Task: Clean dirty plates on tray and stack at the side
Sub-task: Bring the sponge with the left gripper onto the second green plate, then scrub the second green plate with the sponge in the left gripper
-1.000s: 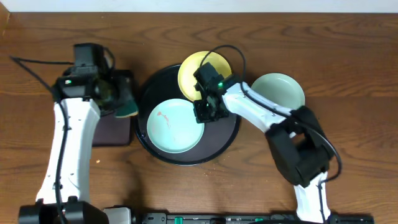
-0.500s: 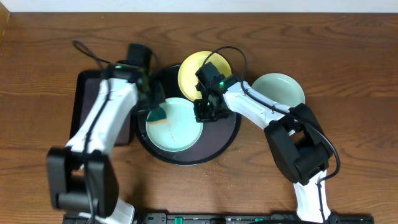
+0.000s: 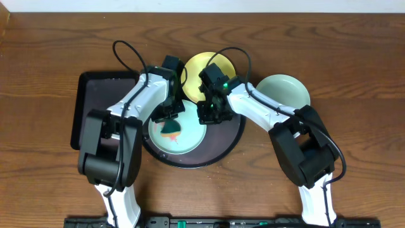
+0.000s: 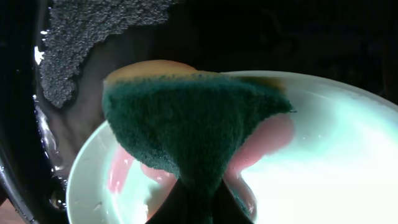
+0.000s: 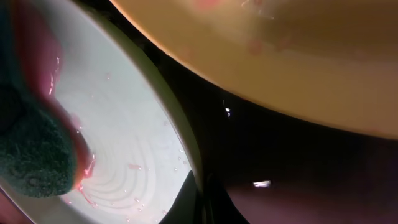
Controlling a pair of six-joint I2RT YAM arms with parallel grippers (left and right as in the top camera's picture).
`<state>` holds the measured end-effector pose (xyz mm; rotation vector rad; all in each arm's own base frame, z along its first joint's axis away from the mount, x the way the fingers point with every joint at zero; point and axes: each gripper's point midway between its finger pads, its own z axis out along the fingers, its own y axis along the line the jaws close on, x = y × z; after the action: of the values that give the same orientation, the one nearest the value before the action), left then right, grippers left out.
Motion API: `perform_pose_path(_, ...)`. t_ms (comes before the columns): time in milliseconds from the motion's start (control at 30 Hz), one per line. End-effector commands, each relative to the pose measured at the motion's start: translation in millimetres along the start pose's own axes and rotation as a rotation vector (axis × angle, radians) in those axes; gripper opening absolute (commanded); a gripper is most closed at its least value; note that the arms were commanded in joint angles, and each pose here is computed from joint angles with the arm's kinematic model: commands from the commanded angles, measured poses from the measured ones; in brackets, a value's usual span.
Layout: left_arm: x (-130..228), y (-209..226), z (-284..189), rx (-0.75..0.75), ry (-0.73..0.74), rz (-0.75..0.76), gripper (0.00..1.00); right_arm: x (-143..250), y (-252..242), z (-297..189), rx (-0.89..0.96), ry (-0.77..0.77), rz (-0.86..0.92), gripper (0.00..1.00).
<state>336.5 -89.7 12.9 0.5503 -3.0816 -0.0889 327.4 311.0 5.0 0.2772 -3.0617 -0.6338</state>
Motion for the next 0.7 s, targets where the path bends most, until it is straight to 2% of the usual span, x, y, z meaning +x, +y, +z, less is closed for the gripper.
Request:
perform_pose_path(0, 31, -29, 20, 0.133, 0.148, 0.257, 0.07, -1, -5, 12, 0.012, 0.014, 0.02, 0.01)
perform_pose_path(133, 61, -58, 8, 0.353, 0.224, 0.596, 0.07, -2, -5, 12, 0.01, 0.012, 0.019, 0.01)
perform_pose_path(233, 61, -61, 7, 0.377, 0.214, 0.653, 0.08, -2, -5, 12, 0.01, 0.012, 0.019, 0.01)
perform_pose_path(367, 53, -58, 9, 0.364, 0.192, 0.628, 0.08, -2, -5, 12, 0.01, 0.012, 0.016, 0.01)
perform_pose_path(433, 40, -42, 16, 0.247, 0.169, 0.491, 0.07, -2, -5, 12, 0.01, 0.012, 0.016, 0.01)
perform_pose_path(467, 31, -26, 20, 0.141, 0.147, 0.37, 0.07, -2, -5, 12, 0.01, 0.012, 0.016, 0.01)
perform_pose_path(500, 24, 5, 22, -0.038, 0.122, 0.127, 0.07, -2, -5, 12, 0.01, 0.012, 0.016, 0.01)
perform_pose_path(533, 26, 17, 20, -0.1, 0.125, -0.003, 0.07, -2, -5, 12, 0.01, 0.012, 0.016, 0.01)
perform_pose_path(600, 35, 27, 18, -0.152, 0.153, -0.162, 0.07, -2, -5, 12, 0.01, 0.012, 0.016, 0.01)
perform_pose_path(667, 46, 29, 16, -0.169, 0.192, -0.256, 0.07, -2, -5, 12, 0.01, 0.012, 0.016, 0.01)
